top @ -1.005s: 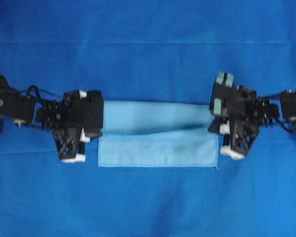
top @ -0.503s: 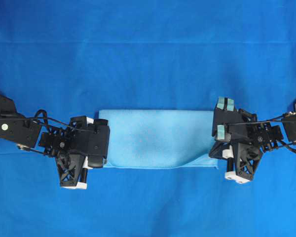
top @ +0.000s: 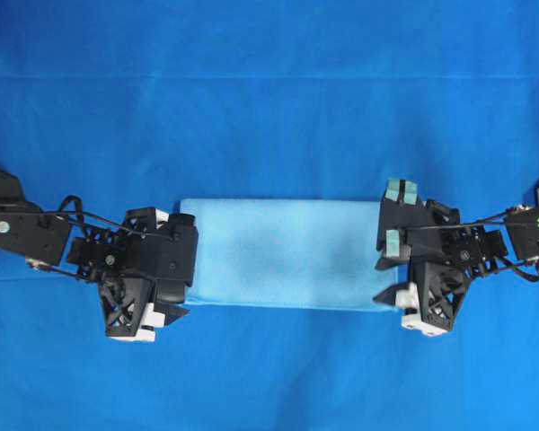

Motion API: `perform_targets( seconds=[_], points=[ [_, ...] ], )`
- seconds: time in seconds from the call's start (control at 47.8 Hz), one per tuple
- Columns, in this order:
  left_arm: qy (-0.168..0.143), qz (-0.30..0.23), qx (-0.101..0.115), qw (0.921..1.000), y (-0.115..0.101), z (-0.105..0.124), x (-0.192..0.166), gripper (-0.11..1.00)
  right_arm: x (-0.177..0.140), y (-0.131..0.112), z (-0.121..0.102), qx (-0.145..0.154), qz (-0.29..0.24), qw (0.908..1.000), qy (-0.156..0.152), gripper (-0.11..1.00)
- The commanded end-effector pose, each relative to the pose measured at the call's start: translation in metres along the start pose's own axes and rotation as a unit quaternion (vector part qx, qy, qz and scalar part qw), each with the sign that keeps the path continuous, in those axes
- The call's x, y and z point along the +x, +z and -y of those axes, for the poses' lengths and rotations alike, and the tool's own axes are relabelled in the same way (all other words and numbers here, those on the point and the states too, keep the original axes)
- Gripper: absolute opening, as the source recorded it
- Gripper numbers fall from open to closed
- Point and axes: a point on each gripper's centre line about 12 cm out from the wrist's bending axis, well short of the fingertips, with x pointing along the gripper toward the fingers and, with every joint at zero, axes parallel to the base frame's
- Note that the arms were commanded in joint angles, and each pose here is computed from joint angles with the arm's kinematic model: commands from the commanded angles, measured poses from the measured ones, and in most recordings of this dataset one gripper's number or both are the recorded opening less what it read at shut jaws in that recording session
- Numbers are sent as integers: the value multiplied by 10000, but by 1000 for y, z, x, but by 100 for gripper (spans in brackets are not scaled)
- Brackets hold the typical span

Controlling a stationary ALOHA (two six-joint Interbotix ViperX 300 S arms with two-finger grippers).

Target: Fold the light blue towel.

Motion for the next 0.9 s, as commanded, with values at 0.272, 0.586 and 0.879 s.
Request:
perform_targets(
  seconds=[0.272, 0.586, 0.879],
  points=[
    [532, 360, -406, 9971, 19, -55, -25, 66, -22, 28, 39, -7, 380, 9980, -501, 61],
    [926, 372, -264, 9947, 17, -93, -21, 66, -14, 25, 94, 393, 149, 9921, -1180, 61],
    [1099, 133, -465, 9928, 1, -115, 0, 65, 4, 10, 111, 468, -251, 9890, -1383, 61]
  ],
)
